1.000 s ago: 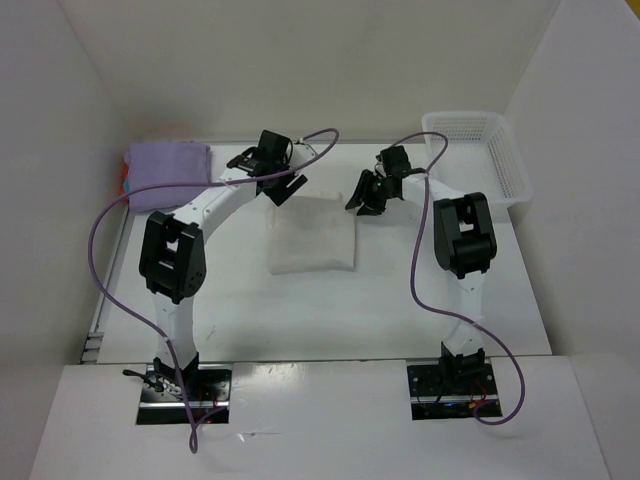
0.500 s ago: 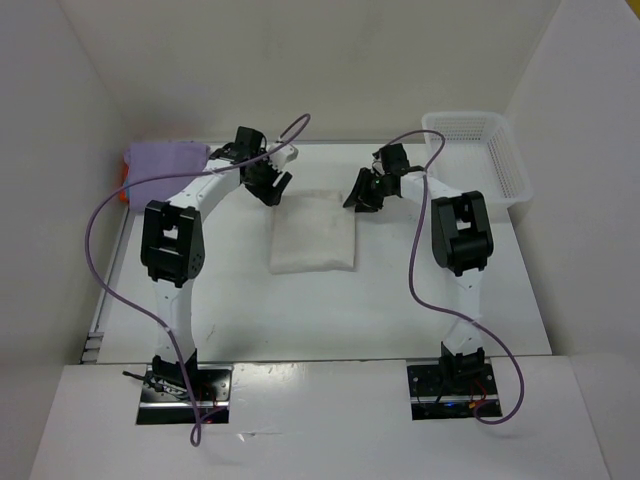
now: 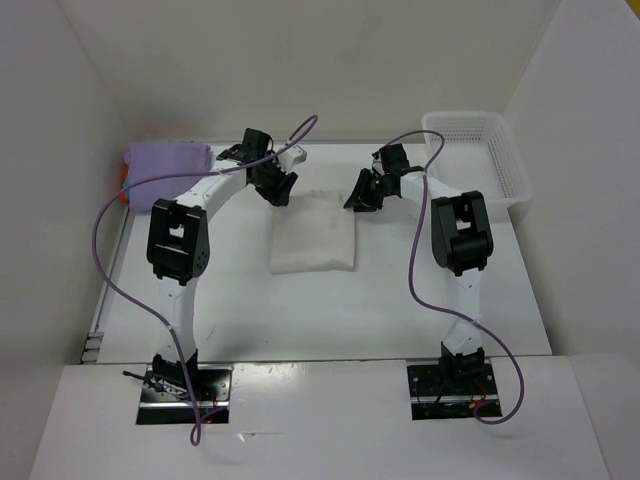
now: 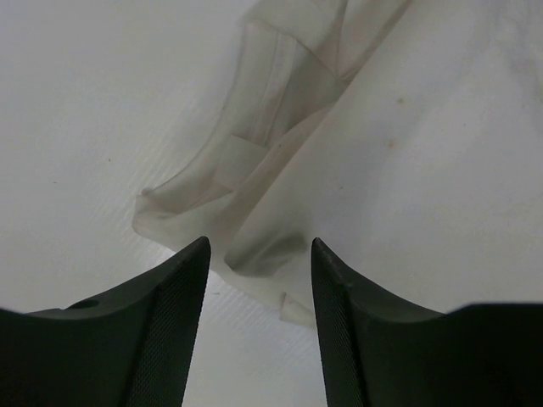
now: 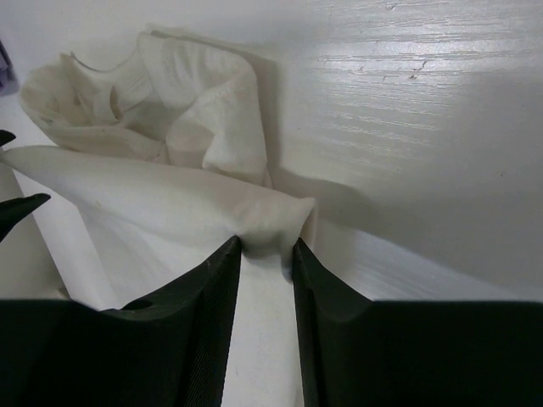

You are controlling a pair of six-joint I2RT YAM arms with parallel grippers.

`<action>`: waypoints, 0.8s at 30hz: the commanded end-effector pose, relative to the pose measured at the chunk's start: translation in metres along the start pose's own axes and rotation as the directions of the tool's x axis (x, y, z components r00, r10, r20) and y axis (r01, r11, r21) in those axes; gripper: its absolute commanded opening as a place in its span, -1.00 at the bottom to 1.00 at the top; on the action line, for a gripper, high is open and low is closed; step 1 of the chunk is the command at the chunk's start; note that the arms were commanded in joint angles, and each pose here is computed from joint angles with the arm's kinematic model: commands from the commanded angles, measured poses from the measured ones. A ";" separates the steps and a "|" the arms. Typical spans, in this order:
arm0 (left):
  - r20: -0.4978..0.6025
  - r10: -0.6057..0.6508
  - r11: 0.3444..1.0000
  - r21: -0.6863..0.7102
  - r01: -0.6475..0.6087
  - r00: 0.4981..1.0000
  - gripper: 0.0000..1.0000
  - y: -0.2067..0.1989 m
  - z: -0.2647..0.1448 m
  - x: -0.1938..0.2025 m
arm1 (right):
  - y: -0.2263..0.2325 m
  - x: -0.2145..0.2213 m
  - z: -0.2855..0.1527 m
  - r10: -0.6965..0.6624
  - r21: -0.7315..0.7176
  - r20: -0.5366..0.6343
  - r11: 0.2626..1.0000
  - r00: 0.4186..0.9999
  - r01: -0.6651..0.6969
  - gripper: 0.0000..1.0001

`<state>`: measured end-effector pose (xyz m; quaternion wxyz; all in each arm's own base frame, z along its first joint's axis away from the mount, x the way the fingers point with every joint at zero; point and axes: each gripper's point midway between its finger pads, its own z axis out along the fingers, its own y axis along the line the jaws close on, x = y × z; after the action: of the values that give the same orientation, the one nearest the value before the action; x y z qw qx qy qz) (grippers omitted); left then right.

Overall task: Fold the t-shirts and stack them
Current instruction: Fold the long partially folded tshirt into a neat square

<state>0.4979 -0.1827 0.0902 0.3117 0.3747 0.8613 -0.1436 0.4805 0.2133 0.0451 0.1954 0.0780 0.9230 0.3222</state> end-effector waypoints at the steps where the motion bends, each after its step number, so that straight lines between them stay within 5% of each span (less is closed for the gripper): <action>1: -0.004 -0.006 1.000 0.022 0.006 1.000 0.14 0.002 0.011 0.001 | 0.010 -0.006 0.002 -0.039 -0.025 0.016 0.999 0.999 0.039 -0.28; 6: -0.022 -0.024 0.999 0.030 0.025 0.999 -0.05 0.002 0.022 0.009 | 0.010 -0.006 0.002 -0.039 -0.025 0.016 0.999 0.999 0.039 -0.38; 11: 0.019 -0.047 0.997 0.060 0.046 0.999 -0.78 -0.002 0.025 -0.001 | -0.001 0.002 0.011 -0.031 -0.008 -0.013 1.000 0.999 0.030 -0.57; 14: 0.047 -0.052 0.996 0.077 0.048 0.998 -1.00 -0.005 0.019 -0.011 | 0.004 0.001 0.007 -0.036 -0.021 -0.010 0.999 0.999 0.035 -0.82; 17: 0.100 -0.030 0.998 0.064 0.024 0.995 -1.00 -0.010 -0.011 -0.030 | 0.012 -0.002 -0.003 -0.050 -0.035 0.015 0.998 0.999 0.051 -0.99; 24: 0.123 0.015 1.000 0.008 -0.016 0.992 -1.00 -0.022 -0.062 -0.033 | 0.041 0.001 -0.030 -0.106 -0.080 0.056 0.991 0.993 0.110 -1.00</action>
<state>0.4776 -0.1866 0.1062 0.3145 0.3673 0.8587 -0.1699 0.4662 0.2134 0.0403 0.1830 0.0718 0.9251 0.3248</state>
